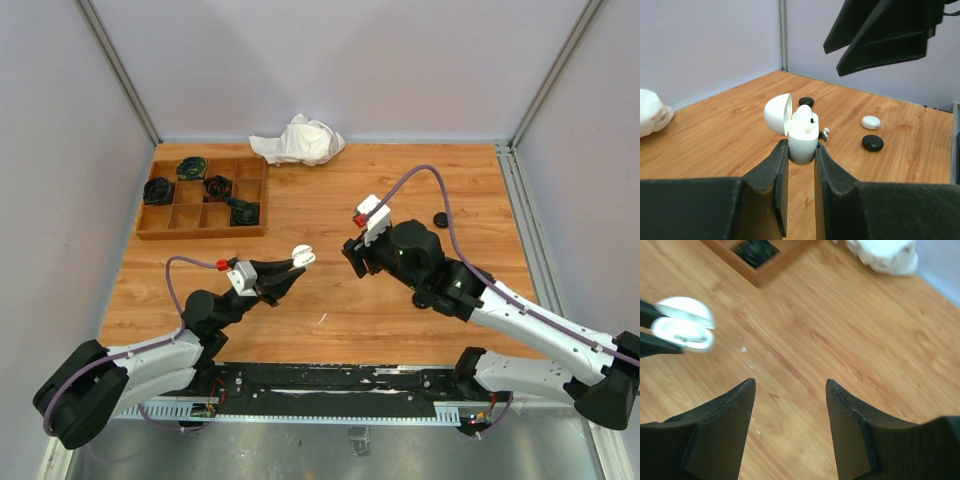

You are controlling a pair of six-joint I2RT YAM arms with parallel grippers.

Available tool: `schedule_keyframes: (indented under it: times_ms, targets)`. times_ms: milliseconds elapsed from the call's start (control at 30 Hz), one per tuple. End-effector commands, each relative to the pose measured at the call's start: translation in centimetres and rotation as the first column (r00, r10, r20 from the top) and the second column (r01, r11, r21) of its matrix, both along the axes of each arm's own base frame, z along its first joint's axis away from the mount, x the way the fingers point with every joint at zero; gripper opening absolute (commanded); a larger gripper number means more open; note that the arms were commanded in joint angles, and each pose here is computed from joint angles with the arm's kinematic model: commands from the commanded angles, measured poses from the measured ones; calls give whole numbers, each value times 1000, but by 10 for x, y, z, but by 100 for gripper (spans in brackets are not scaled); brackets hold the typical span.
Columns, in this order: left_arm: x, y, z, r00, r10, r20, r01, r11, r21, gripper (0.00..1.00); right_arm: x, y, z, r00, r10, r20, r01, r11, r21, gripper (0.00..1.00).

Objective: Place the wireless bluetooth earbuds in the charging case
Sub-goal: Place the earbud in the charging case, then pick up the earbud from the center of the board.

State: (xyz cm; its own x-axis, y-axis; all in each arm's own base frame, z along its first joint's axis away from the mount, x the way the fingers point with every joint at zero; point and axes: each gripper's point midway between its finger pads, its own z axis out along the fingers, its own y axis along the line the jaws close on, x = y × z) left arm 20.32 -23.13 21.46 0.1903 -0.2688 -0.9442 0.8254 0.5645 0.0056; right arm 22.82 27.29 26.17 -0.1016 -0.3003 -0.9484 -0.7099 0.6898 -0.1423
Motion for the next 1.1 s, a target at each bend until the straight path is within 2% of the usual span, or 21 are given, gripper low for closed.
schedule_keyframes:
  times_ms: [0, 167, 300, 633, 1067]
  targets:
    - [0, 4, -7, 1000, 22, -10, -22, 1000, 13, 0, 13, -52, -37, 959, -199, -202, 183, 978, -98, 60]
    - [0, 7, -14, 999, 40, -6, -39, 998, 43, 0, 29, -101, -72, 866, -375, -330, 340, 926, -162, 60]
    - [2, 8, -20, 999, 52, -6, -51, 997, 63, 0, 43, -143, -100, 750, -514, -416, 461, 858, -228, 59]
    - [3, 7, -25, 999, 50, -20, -48, 995, 82, 0, 69, -193, -156, 525, -661, -536, 596, 735, -323, 56]
    - [7, 6, -30, 997, 60, -40, -56, 993, 107, 0, 106, -188, -203, 452, -653, -608, 589, 730, -346, 43]
